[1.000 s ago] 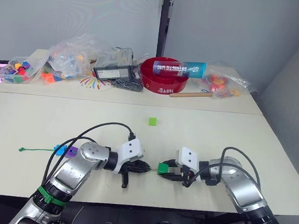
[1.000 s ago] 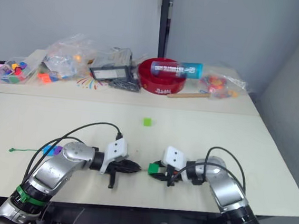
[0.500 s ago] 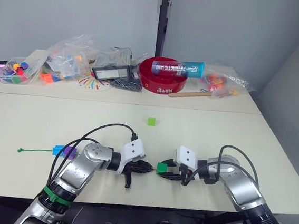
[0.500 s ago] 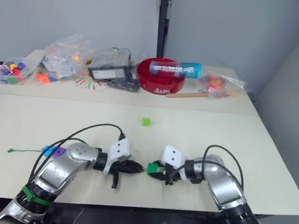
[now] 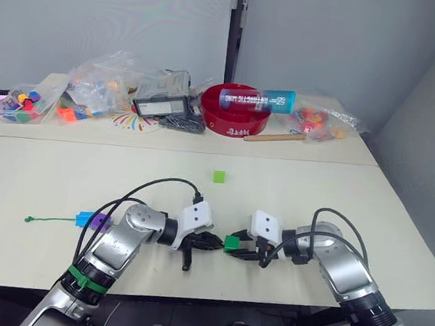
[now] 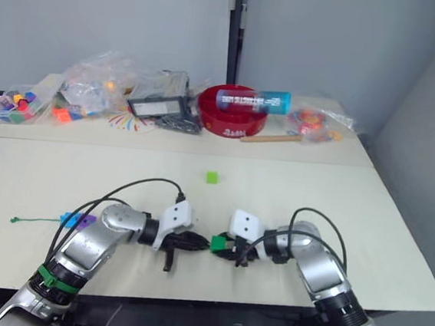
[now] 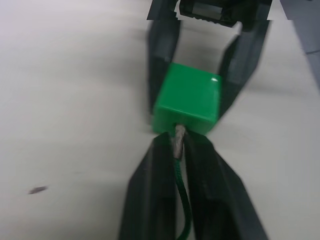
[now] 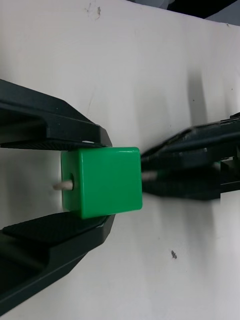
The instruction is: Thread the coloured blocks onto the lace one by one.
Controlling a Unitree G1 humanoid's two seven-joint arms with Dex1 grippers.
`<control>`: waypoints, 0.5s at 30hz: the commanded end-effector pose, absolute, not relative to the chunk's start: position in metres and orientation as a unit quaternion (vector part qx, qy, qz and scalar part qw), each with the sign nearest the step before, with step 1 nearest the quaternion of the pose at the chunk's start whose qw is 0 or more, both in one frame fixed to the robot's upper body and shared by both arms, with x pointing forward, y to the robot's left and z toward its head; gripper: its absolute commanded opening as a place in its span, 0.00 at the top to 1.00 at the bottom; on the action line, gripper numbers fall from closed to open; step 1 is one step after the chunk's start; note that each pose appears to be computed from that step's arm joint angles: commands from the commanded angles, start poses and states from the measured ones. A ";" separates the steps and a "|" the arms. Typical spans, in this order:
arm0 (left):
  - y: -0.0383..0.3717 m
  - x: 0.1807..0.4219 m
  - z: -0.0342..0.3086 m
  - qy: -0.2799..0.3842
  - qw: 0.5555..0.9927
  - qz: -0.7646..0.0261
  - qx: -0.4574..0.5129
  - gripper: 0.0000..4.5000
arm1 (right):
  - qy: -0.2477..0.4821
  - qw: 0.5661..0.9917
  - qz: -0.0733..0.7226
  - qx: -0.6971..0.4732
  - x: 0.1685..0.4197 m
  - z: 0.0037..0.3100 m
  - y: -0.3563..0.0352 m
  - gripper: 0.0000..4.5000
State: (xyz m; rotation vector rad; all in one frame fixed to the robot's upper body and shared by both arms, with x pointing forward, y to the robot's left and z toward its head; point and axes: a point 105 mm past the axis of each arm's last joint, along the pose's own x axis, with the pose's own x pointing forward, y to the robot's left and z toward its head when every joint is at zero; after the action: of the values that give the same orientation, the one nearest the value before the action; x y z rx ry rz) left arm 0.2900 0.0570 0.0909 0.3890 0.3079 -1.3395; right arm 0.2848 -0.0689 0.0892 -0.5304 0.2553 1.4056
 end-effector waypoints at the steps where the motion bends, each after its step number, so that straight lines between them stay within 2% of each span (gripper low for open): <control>1: 0.033 0.277 0.128 0.048 0.728 -0.661 0.179 0.64 | 0.097 0.682 0.689 -0.224 0.264 0.084 -0.037 0.74; 3: 0.042 0.277 0.131 0.048 0.728 -0.660 0.178 0.50 | 0.097 0.683 0.688 -0.224 0.265 0.083 -0.038 0.74; 15: 0.073 0.277 0.127 0.073 0.726 -0.658 0.187 0.50 | 0.103 0.693 0.675 -0.230 0.272 0.082 -0.046 0.74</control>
State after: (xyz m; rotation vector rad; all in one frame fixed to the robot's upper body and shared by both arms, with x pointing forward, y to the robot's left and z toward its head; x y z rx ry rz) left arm 0.2815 0.0786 0.1169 0.4038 0.2213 -1.4145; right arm 0.2764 -0.0502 0.0855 -0.5192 0.2282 1.4821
